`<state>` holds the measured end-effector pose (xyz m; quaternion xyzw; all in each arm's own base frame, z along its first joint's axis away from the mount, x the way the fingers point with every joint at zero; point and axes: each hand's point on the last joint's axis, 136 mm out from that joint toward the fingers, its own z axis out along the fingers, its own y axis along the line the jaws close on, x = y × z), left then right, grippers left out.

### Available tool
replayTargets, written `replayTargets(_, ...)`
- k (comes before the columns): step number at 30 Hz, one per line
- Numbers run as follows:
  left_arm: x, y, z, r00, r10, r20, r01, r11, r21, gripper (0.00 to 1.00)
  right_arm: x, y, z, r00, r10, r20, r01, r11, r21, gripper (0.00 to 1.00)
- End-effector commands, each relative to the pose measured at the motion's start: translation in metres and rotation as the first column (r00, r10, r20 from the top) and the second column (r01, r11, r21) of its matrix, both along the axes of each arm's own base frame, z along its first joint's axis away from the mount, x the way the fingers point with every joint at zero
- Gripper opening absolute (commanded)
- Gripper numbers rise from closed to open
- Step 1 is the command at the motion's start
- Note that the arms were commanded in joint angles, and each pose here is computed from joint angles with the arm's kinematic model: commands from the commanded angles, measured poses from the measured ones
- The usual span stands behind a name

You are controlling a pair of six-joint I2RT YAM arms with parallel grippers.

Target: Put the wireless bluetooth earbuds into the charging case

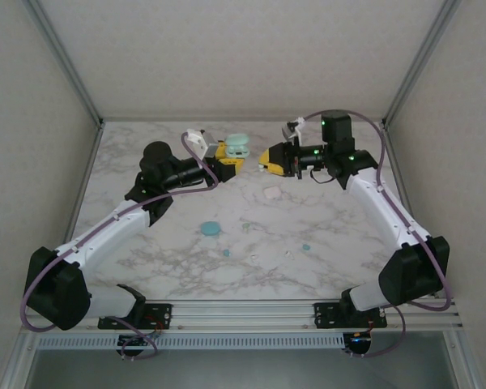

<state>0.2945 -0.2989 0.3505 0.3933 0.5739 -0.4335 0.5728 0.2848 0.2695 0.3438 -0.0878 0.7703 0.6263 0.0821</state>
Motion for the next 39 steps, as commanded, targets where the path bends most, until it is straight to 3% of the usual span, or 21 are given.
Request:
replayTargets(1,-0.008,0.0,0.017,0.998,-0.039,0.052,0.04,0.999,-0.017,0.31,-0.006,-0.001,0.03,0.985,-0.033,0.169,0.036,0.999,-0.01,0.22)
replayTargets(18,-0.012,-0.008,0.013,0.996,-0.085,0.041,0.085,0.996,-0.008,0.31,0.002,0.018,0.054,0.942,-0.07,0.328,0.087,0.996,-0.036,0.23)
replayTargets(39,-0.015,-0.013,0.014,0.994,-0.098,0.042,0.098,0.995,-0.001,0.31,0.011,0.029,0.053,0.937,-0.084,0.338,0.101,0.994,-0.032,0.22)
